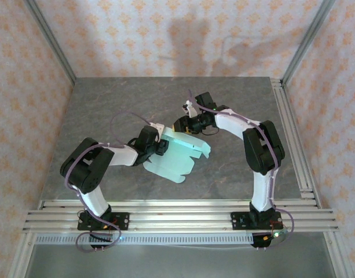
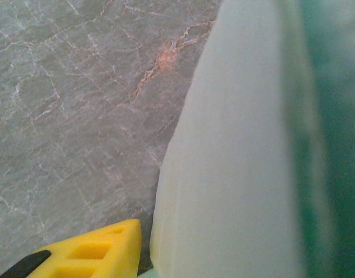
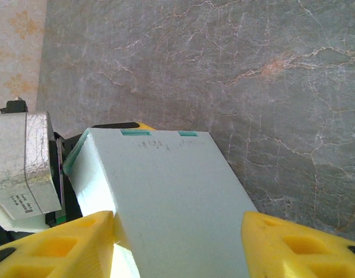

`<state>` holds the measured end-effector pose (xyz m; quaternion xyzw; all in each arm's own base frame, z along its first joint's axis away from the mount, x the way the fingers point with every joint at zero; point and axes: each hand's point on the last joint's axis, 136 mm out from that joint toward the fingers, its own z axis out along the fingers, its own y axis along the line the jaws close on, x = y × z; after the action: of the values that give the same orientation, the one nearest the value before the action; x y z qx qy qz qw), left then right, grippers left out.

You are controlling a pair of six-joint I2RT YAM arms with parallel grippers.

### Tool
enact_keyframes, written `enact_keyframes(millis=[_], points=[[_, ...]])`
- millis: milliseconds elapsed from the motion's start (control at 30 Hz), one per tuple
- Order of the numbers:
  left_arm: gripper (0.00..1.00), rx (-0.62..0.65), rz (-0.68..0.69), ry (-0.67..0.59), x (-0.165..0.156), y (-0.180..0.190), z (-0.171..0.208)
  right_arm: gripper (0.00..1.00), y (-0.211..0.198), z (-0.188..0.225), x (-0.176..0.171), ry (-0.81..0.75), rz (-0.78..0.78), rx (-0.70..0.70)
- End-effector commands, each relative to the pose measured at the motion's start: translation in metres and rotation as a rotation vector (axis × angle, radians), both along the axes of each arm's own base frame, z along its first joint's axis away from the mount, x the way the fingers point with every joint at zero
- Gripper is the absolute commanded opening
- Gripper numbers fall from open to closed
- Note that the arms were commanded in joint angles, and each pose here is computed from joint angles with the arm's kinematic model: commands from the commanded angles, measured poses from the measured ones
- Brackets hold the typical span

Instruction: Fold the paper box

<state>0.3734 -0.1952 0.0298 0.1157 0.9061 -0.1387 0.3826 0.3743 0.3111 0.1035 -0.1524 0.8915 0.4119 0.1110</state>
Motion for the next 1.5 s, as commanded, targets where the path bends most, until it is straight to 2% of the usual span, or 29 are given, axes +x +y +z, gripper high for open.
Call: enact_keyframes(millis=[0, 500, 667, 867, 1033, 1467], points=[[0.38, -0.04, -0.001, -0.084, 0.004, -0.005, 0.018, 0.57, -0.014, -0.036, -0.009, 0.065, -0.01, -0.124], [0.38, -0.109, 0.037, -0.173, 0.01, 0.005, 0.045, 0.58, -0.013, -0.035, -0.009, 0.065, -0.008, -0.122], [0.36, -0.134, 0.068, -0.163, 0.017, 0.014, 0.045, 0.58, -0.014, -0.035, -0.008, 0.049, -0.006, -0.137], [0.33, -0.167, 0.076, -0.134, 0.022, 0.015, 0.041, 0.59, -0.014, -0.035, -0.009, 0.026, 0.012, -0.176], [0.32, -0.178, 0.071, -0.125, 0.023, 0.012, 0.037, 0.59, -0.021, -0.042, -0.011, 0.009, 0.025, -0.278], [0.17, -0.158, 0.07, -0.109, 0.029, 0.01, 0.026, 0.59, -0.015, -0.038, -0.016, 0.014, 0.029, -0.267]])
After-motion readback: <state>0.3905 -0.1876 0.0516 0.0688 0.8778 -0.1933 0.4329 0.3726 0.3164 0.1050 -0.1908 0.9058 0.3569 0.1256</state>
